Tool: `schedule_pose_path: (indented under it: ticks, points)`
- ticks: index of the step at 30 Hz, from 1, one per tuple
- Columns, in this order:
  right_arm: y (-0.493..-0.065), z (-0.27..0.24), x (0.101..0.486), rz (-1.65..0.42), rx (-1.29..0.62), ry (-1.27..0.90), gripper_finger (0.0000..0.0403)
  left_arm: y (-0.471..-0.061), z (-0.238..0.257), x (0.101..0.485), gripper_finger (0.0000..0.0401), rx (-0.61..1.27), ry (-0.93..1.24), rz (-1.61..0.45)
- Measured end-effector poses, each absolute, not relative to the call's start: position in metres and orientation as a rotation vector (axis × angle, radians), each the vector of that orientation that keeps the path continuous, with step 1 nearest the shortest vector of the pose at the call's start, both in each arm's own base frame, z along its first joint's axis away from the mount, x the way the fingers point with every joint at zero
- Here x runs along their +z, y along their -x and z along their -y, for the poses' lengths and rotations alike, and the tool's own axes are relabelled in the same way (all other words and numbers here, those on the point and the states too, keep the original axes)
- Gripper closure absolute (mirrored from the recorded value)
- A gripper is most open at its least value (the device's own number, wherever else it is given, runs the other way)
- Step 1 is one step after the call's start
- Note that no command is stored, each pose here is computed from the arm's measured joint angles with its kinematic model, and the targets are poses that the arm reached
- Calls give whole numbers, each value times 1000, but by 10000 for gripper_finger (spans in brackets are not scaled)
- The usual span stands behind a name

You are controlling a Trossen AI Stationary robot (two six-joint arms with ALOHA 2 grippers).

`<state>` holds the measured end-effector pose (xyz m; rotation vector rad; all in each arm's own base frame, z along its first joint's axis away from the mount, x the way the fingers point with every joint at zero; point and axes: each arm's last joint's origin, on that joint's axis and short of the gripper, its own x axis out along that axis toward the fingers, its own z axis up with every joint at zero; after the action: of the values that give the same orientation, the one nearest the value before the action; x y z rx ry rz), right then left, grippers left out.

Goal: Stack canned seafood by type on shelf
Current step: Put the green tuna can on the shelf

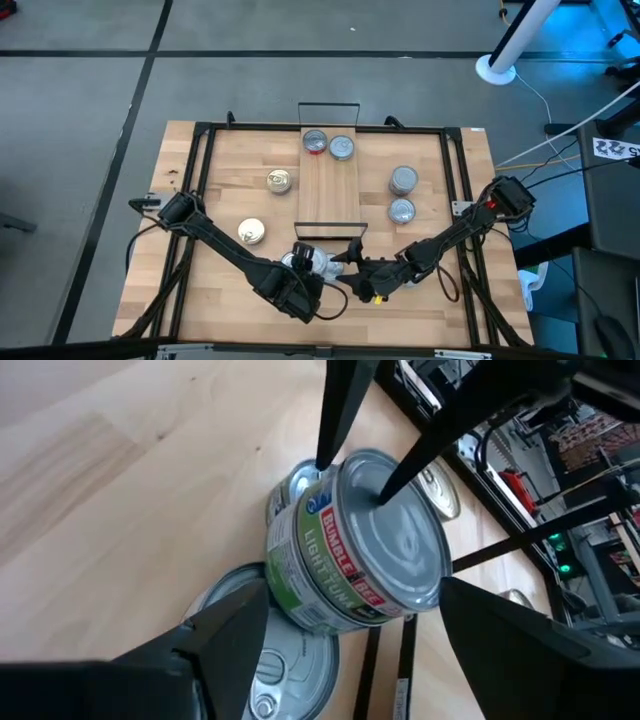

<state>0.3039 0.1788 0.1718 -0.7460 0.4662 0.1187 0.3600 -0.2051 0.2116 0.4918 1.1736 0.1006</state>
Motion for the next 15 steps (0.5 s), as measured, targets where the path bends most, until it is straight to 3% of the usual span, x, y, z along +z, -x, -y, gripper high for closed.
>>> schedule_pose_path:
  ticks: [15]
  points:
    - [-304, -179, 172, -462, 117, 743, 110, -360, 205, 212, 352, 59, -572, -1174]
